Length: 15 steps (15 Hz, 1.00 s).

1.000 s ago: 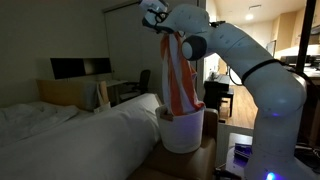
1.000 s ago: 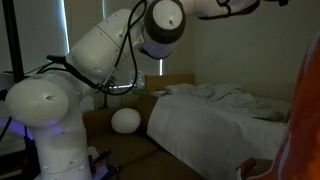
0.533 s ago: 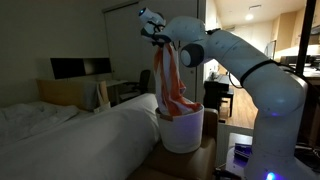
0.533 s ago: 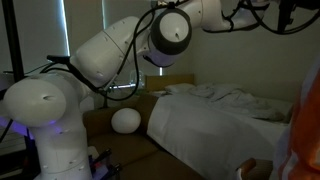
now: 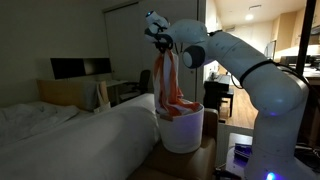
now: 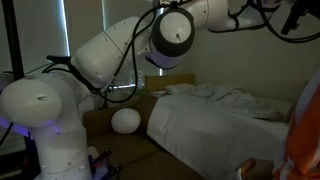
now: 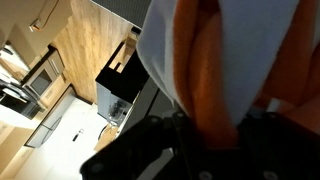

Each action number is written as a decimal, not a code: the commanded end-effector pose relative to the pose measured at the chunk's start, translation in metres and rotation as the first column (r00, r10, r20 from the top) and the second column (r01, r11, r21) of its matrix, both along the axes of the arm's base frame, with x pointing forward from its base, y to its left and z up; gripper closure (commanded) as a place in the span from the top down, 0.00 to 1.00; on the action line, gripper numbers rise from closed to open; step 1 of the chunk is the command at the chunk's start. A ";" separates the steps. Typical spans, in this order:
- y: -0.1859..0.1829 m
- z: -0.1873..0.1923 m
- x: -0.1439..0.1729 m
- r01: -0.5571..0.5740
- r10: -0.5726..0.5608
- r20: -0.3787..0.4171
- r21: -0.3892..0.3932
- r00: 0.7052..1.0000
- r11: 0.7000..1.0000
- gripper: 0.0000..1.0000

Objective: Put the towel inside the basket

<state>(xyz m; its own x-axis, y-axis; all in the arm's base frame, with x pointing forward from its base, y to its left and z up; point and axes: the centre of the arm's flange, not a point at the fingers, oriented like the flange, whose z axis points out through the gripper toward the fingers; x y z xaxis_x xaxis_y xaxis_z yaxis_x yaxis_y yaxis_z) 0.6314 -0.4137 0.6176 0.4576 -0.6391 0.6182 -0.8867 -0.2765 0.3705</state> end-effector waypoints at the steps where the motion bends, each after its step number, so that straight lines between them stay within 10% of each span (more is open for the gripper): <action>1: 0.035 -0.040 -0.056 -0.048 0.051 -0.074 0.044 0.996 0.998 0.11; 15: 0.039 -0.099 -0.054 0.065 -0.030 -0.165 0.214 0.986 0.975 0.11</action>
<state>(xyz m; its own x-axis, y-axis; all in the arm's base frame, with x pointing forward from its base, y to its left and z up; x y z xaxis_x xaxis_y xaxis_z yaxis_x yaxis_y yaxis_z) 0.6368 -0.4046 0.5541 0.5067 -0.7597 0.4075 -0.8383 -0.3239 0.4385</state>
